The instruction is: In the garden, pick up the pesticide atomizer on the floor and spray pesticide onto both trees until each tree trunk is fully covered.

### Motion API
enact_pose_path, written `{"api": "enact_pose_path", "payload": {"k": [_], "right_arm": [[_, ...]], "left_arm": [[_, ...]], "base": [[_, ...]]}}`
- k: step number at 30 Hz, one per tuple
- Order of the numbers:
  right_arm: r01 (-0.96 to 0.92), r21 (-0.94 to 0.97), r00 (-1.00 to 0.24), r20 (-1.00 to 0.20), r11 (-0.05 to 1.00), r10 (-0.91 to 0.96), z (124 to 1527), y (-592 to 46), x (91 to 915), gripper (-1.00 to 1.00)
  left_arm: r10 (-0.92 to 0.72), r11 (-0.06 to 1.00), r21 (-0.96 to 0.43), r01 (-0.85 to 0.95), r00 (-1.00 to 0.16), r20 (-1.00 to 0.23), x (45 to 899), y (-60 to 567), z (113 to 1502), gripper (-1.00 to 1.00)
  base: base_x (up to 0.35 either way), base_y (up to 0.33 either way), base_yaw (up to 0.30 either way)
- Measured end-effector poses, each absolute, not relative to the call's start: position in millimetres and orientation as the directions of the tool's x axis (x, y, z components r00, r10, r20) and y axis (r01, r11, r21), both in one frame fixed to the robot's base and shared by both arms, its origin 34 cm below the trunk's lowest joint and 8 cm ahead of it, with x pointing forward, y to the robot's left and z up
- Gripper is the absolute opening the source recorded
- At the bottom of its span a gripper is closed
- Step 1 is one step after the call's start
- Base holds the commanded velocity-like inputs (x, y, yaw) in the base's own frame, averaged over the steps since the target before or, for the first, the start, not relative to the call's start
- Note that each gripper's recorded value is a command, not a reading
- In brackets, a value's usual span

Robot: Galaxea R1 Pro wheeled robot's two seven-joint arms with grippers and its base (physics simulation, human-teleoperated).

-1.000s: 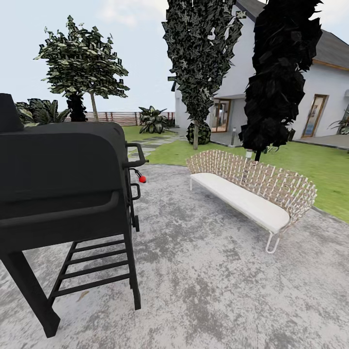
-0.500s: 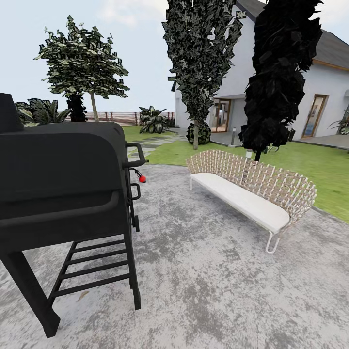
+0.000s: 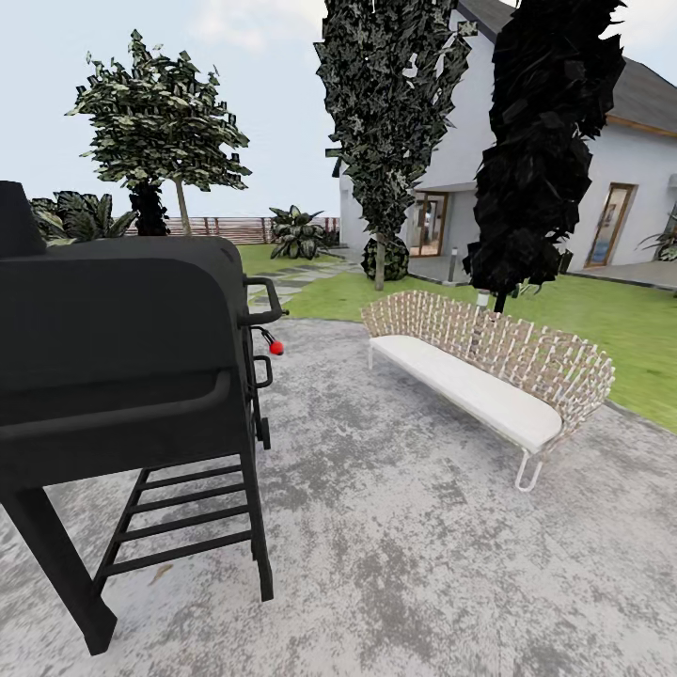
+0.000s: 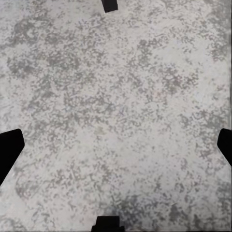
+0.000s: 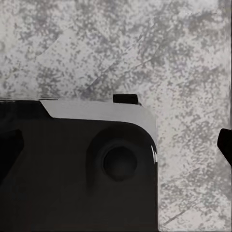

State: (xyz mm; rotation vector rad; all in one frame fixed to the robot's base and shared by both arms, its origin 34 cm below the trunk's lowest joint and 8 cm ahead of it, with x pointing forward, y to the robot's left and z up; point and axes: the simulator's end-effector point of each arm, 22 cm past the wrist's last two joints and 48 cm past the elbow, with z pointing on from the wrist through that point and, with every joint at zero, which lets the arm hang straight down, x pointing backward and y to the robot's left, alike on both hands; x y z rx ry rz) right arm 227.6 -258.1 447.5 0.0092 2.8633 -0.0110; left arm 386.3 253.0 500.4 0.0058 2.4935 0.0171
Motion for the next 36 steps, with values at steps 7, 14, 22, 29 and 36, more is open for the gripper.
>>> {"api": "enact_pose_path", "payload": {"k": [7, 14, 22, 29, 36], "right_arm": [[0.017, -0.005, -0.889, -0.457, 1.000, 0.012, 472.5, -259.4, 314.3, 1.00], [0.020, -0.003, -0.851, -0.524, 1.000, 0.015, 487.2, -258.8, 347.8, 1.00], [0.024, -0.007, -0.845, -0.534, 1.000, 0.017, 489.5, -260.7, 352.3, 1.00], [0.025, -0.006, -0.848, -0.530, 1.000, 0.018, 488.5, -260.0, 350.7, 1.00], [0.024, -0.006, -0.853, -0.521, 1.000, 0.018, 486.2, -259.9, 346.6, 1.00]], "left_arm": [[0.011, 1.000, 0.011, 0.004, -0.666, -0.746, 463.9, 248.3, 539.6, 1.00], [0.005, 1.000, 0.002, 0.005, -0.618, -0.786, 481.3, 241.9, 552.3, 1.00], [0.020, 1.000, 0.027, -0.003, -0.577, -0.816, 486.9, 261.9, 560.7, 1.00], [0.024, 0.999, 0.033, -0.005, -0.577, -0.817, 486.5, 265.9, 560.2, 1.00], [0.021, 0.999, 0.032, -0.009, -0.581, -0.813, 484.9, 267.3, 558.1, 1.00]], "base": [[0.000, 0.000, 0.000], [0.000, 0.000, 0.000], [0.000, 0.000, 0.015], [0.000, -0.056, 0.189], [0.000, -0.275, 0.218]]}}
